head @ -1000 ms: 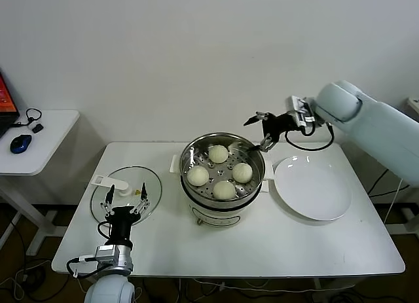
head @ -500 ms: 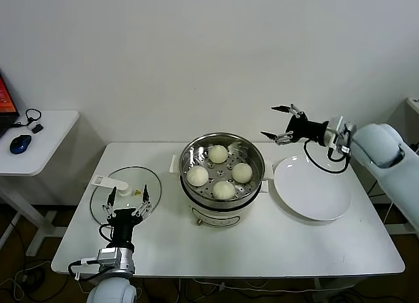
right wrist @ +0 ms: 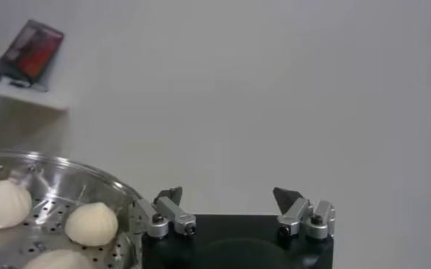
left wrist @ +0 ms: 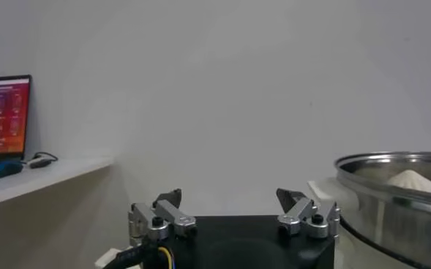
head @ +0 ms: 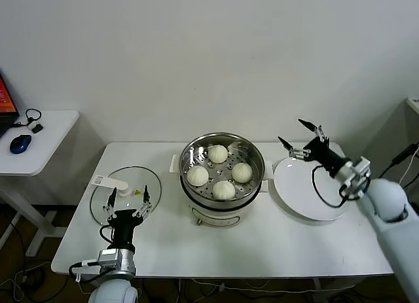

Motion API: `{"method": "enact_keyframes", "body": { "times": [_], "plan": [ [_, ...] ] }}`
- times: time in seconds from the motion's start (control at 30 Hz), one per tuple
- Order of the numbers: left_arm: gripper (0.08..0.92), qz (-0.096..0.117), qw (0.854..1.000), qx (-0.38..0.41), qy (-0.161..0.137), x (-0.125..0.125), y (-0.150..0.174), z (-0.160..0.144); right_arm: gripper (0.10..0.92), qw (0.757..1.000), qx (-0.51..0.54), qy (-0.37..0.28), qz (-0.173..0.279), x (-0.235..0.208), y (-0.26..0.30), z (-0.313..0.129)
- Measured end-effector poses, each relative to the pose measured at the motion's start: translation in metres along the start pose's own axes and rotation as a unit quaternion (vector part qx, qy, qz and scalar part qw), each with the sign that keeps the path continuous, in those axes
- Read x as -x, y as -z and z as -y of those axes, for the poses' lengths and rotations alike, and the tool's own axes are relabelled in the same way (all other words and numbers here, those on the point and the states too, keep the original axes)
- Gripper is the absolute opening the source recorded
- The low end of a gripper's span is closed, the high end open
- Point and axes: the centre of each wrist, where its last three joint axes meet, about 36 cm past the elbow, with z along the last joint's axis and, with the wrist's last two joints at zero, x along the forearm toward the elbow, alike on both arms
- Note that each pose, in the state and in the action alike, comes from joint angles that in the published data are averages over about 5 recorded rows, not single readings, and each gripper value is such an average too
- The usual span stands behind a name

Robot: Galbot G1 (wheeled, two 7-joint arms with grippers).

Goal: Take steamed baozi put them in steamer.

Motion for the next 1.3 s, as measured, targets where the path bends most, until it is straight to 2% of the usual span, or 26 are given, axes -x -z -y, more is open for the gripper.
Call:
{"method": "enact_keyframes", "body": {
  "times": [0.33,0.57,1.0,1.3],
  "plan": [
    [0.823,-0.006,1.000,0.009,0.001,-0.006,-0.003,-0.005,0.823,0.993,0.089,-0.079,0.014,-0.048,-0.046,-0.069],
    [0.823,-0.009,1.000,0.014,0.001,-0.008,-0.004,-0.006,0.823,0.985,0.130,-0.111,0.002,-0.077,-0.068,-0.110],
    [0.823,-0.011,1.000,0.018,0.003,-0.013,-0.005,-0.006,0.823,0.973,0.180,-0.142,-0.017,-0.115,-0.083,-0.156],
    [0.823,-0.011,1.000,0.020,0.001,-0.014,-0.005,-0.005,0.823,0.970,0.191,-0.149,-0.028,-0.130,-0.085,-0.169]
  ]
}}
